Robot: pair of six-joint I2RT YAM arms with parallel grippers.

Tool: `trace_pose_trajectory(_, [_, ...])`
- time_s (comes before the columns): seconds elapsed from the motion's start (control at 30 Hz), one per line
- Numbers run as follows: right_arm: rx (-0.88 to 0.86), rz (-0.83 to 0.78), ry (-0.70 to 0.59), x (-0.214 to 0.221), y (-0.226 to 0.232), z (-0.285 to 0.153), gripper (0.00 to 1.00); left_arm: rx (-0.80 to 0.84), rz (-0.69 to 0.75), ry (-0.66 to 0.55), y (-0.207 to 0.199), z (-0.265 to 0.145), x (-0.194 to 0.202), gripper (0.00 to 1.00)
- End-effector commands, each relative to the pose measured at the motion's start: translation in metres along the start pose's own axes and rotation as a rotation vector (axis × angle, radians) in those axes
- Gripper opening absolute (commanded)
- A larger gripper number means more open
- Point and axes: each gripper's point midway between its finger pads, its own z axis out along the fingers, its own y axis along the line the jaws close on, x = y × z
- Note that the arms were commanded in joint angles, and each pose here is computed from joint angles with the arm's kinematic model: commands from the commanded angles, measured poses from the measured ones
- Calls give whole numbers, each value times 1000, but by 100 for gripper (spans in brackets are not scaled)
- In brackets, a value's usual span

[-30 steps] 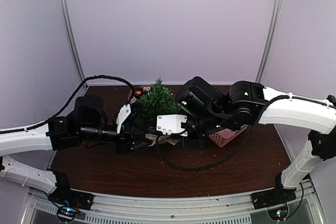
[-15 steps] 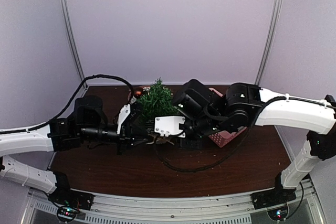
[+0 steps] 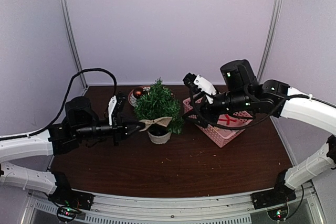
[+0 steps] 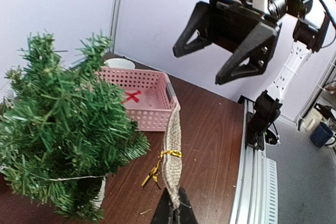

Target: Decorate the small christmas tree

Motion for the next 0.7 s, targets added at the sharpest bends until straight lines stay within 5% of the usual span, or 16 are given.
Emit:
trace_pose_trajectory(0.0, [-126, 114, -114, -22, 11, 10, 67, 39, -33, -127, 5, -4, -31, 0])
trace_pose_trajectory(0.67, [-165, 263, -70, -7, -2, 65, 64, 69, -72, -123, 19, 10, -29, 0])
